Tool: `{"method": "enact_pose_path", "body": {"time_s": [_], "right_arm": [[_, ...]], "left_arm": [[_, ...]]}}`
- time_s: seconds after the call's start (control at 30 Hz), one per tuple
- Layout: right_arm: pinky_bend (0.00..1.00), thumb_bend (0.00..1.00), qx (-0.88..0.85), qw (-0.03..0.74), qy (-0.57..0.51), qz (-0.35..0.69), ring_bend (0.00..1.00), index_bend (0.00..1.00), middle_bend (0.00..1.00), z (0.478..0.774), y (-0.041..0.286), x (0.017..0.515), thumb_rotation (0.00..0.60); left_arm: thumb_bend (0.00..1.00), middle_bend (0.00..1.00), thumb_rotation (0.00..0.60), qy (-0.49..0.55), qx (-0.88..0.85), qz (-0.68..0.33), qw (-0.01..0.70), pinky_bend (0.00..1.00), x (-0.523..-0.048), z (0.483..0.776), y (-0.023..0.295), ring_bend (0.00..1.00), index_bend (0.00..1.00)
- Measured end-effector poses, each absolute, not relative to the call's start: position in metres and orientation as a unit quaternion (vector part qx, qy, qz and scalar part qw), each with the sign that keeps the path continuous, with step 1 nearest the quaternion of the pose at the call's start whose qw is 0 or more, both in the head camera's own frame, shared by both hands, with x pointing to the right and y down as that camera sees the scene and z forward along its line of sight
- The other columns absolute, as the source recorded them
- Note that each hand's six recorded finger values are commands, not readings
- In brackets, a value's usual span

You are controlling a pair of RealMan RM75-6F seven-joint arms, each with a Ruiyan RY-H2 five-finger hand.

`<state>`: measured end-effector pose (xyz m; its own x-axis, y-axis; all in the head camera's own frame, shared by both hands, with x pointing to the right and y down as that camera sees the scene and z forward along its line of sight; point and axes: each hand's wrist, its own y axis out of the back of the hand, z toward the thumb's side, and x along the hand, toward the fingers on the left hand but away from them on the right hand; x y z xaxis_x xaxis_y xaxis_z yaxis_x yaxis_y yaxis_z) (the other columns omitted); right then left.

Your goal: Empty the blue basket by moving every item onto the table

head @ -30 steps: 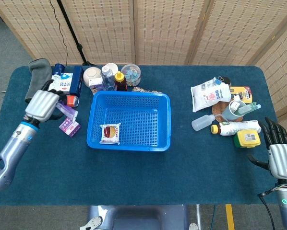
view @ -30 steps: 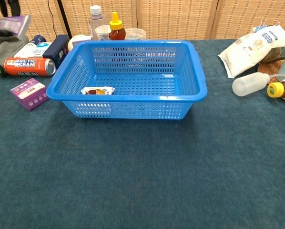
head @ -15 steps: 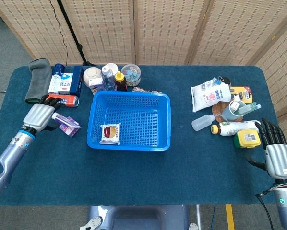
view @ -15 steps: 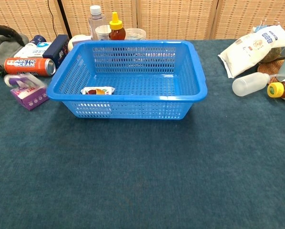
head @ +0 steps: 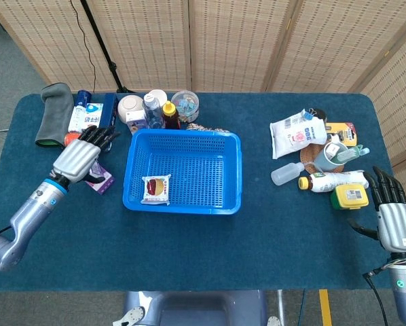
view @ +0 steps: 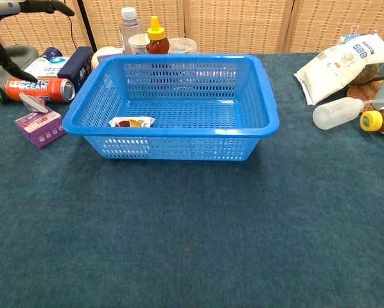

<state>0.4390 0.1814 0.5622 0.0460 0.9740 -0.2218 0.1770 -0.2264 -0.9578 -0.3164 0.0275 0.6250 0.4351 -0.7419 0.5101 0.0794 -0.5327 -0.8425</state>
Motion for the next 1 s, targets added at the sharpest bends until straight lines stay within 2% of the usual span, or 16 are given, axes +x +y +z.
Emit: {"method": "enact_pose_path", "body": {"time_s": [0.2, 0.43, 1.0], "right_arm": [[0.07, 0.0, -0.602, 0.397, -0.477, 0.502, 0.0, 0.0, 0.0, 0.564, 0.181, 0.441, 0.6], [0.07, 0.0, -0.599, 0.392, -0.479, 0.507, 0.0, 0.0, 0.0, 0.566, 0.18, 0.445, 0.6], [0.07, 0.0, -0.599, 0.385, -0.475, 0.517, 0.0, 0.0, 0.0, 0.573, 0.179, 0.449, 0.6]], "left_arm": [[0.07, 0.0, 0.6, 0.175, -0.731, -0.473, 0.46, 0.0, -0.27, 0.624, 0.017, 0.0, 0.0], [0.07, 0.0, 0.6, 0.103, -0.725, -0.481, 0.481, 0.0, -0.205, 0.649, 0.019, 0.0, 0.0], [0.07, 0.0, 0.6, -0.001, -0.695, -0.518, 0.498, 0.0, -0.131, 0.691, 0.044, 0.0, 0.0]]}}
